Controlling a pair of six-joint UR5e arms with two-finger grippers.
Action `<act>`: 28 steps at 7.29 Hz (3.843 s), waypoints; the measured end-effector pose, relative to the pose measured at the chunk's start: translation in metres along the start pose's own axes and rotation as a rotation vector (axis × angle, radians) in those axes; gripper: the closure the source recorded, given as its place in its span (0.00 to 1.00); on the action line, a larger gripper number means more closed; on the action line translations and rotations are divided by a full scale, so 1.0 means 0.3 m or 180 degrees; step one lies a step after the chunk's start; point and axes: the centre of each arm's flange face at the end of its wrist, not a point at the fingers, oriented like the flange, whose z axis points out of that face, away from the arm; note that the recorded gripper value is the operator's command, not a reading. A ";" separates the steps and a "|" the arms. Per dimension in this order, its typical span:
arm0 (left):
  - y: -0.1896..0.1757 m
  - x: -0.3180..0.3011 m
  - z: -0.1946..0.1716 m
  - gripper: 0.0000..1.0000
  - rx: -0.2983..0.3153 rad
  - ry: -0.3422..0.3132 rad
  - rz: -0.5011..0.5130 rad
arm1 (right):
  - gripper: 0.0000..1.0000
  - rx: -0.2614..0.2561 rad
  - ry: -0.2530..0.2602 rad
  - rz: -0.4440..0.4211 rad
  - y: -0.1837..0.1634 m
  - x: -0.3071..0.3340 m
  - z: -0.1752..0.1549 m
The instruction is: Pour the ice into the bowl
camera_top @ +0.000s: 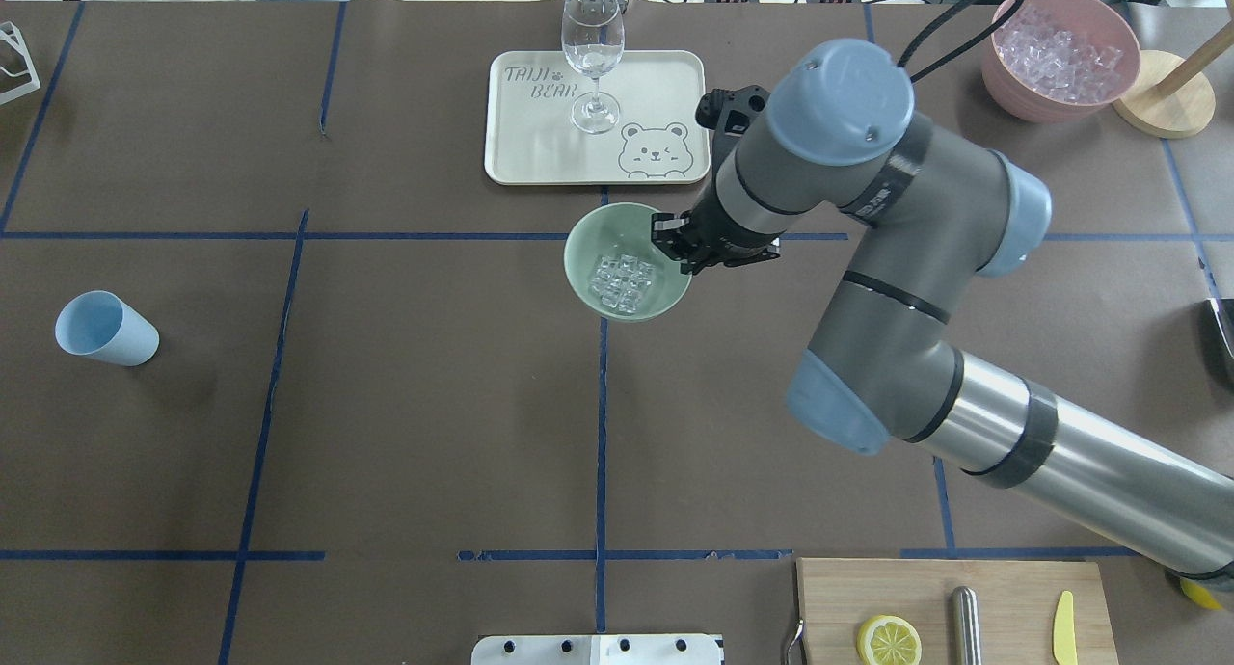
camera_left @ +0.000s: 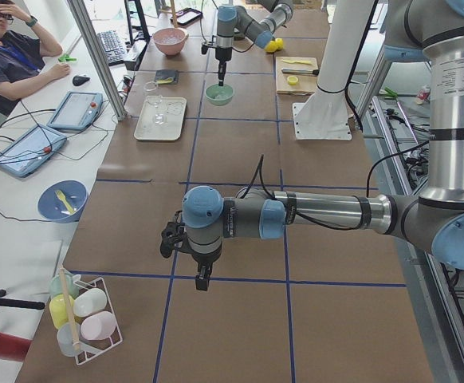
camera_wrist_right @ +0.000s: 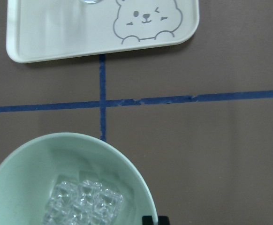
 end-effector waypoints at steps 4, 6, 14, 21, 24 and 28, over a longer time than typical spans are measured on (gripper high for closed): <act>-0.001 0.001 -0.001 0.00 0.0012 0.0003 0.0011 | 1.00 -0.0151 0.0253 -0.0504 -0.047 0.645 -0.116; -0.002 0.002 -0.002 0.00 0.0017 0.0003 0.0015 | 1.00 -0.0205 0.0401 -0.0478 -0.022 0.921 -0.126; -0.011 0.000 -0.001 0.00 0.0102 -0.0006 0.0098 | 1.00 -0.0255 0.0487 -0.0364 0.063 1.364 -0.045; -0.014 0.005 0.000 0.00 0.0101 -0.0005 0.0110 | 0.00 -0.0137 0.0325 -0.0372 0.054 1.432 0.016; -0.016 0.011 -0.006 0.00 0.0111 -0.0006 0.0120 | 0.00 0.0011 0.0289 -0.0383 0.000 1.447 -0.070; -0.031 0.023 -0.014 0.00 0.0122 -0.0007 0.0140 | 0.00 -0.0001 0.0670 -0.0798 -0.122 1.786 -0.395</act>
